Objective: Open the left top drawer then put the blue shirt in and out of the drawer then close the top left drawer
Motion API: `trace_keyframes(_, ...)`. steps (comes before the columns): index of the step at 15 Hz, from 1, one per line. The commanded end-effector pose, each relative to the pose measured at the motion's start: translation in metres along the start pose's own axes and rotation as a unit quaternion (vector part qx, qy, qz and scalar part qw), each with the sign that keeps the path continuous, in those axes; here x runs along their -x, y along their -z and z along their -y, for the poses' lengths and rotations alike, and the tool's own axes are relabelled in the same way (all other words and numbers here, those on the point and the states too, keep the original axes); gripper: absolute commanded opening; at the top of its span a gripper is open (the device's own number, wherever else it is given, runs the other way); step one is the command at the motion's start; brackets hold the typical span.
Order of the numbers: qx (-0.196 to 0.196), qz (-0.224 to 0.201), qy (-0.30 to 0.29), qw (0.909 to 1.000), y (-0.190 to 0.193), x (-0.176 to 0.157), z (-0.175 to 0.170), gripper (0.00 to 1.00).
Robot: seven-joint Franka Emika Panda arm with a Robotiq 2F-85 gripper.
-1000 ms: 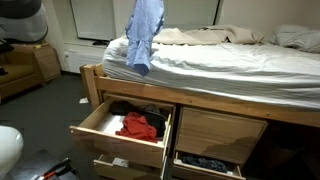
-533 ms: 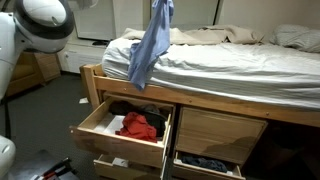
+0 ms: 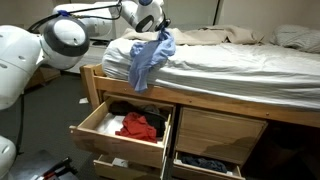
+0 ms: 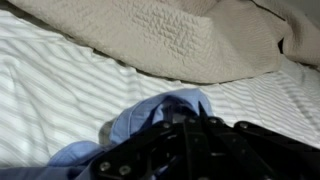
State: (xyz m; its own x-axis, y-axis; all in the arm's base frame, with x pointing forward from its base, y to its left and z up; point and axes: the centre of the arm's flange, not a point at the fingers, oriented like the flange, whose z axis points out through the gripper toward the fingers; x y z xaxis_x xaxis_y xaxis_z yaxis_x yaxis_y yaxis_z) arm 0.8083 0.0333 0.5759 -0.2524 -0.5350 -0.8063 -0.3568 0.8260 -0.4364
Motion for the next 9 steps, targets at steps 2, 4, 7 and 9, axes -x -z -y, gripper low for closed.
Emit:
trace_keyframes(2, 0.000, -0.004, -0.001, 1.0000, -0.003, -0.004, 0.000, 0.26)
trace_keyframes(4, -0.001, -0.004, -0.001, 1.0000, -0.002, -0.004, 0.001, 0.06)
trace_keyframes(7, 0.005, -0.025, -0.010, 0.9996, 0.011, 0.017, 0.005, 0.55)
trace_keyframes(9, 0.000, -0.071, -0.026, 0.9972, 0.042, 0.060, 0.006, 0.69)
